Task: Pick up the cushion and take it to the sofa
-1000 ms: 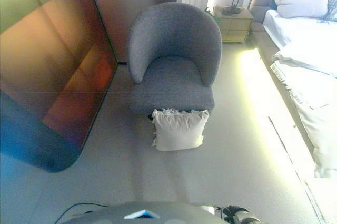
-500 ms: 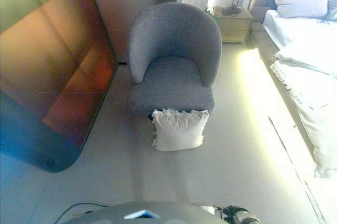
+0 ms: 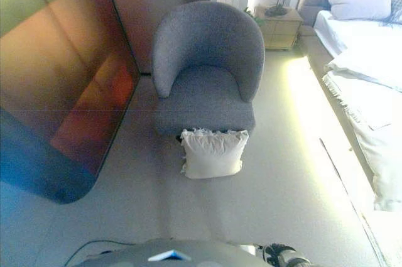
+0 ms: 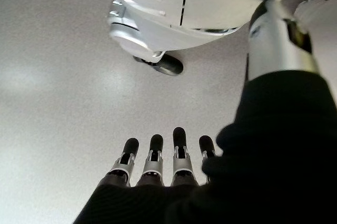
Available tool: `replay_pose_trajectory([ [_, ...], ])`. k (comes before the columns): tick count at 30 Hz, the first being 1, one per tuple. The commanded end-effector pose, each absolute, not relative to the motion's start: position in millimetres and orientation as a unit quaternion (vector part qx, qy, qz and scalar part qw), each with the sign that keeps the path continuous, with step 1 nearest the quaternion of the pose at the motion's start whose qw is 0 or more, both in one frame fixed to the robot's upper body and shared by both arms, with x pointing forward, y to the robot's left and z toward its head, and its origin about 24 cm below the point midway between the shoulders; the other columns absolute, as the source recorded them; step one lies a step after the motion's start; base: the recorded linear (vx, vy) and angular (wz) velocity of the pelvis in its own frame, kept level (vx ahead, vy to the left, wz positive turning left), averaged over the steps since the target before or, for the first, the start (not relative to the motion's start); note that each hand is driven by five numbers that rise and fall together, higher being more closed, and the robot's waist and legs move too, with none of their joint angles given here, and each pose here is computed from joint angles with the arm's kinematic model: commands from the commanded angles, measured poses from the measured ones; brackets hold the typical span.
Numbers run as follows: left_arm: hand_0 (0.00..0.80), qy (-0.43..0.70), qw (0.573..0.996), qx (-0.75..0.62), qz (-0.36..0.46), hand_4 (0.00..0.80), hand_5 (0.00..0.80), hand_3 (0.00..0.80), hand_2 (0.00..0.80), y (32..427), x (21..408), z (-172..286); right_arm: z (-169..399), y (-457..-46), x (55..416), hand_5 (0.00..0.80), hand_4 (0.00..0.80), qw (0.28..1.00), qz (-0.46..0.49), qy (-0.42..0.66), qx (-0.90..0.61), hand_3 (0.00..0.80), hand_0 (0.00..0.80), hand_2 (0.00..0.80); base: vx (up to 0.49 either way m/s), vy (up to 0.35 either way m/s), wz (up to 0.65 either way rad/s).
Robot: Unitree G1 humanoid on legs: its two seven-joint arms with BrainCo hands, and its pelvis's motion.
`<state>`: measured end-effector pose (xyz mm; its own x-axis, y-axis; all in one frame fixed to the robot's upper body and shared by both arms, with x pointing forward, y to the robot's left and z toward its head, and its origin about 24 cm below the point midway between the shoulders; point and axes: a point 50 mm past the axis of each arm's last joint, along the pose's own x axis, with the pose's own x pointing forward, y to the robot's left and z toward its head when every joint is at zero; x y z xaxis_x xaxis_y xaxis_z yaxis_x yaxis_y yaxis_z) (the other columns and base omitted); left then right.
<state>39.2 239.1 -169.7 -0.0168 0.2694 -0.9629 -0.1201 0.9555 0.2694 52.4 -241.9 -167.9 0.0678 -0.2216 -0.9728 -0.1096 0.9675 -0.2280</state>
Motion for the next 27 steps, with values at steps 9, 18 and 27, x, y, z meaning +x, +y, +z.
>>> replay_pose_trajectory([
  [9, 0.000, 0.675, 0.715, 0.001, 0.183, 0.000, 0.000, 0.000, 0.000, 238.3, 38.4, -170.4, -160.9, -254.0, 77.7, 0.000, 0.000, 0.727, -0.029, 0.668, -0.155, 0.000, 0.000, 0.000, 0.212, 0.009, -0.16],
  [18, 0.000, 0.703, 0.688, -0.011, 0.182, 0.000, 0.000, 0.000, 0.000, 233.9, 10.1, -172.8, -163.2, -254.9, 60.0, 0.000, 0.000, 0.697, -0.030, 0.697, -0.165, 0.000, 0.000, 0.000, 0.511, 0.133, 0.06],
  [27, 0.000, 0.693, 0.697, -0.016, 0.184, 0.000, 0.000, 0.000, 0.000, 242.7, 18.4, -170.6, -164.3, -253.9, 54.5, 0.000, 0.000, 0.691, -0.019, 0.703, -0.170, 0.000, 0.000, 0.000, 0.561, 0.302, -0.57],
])
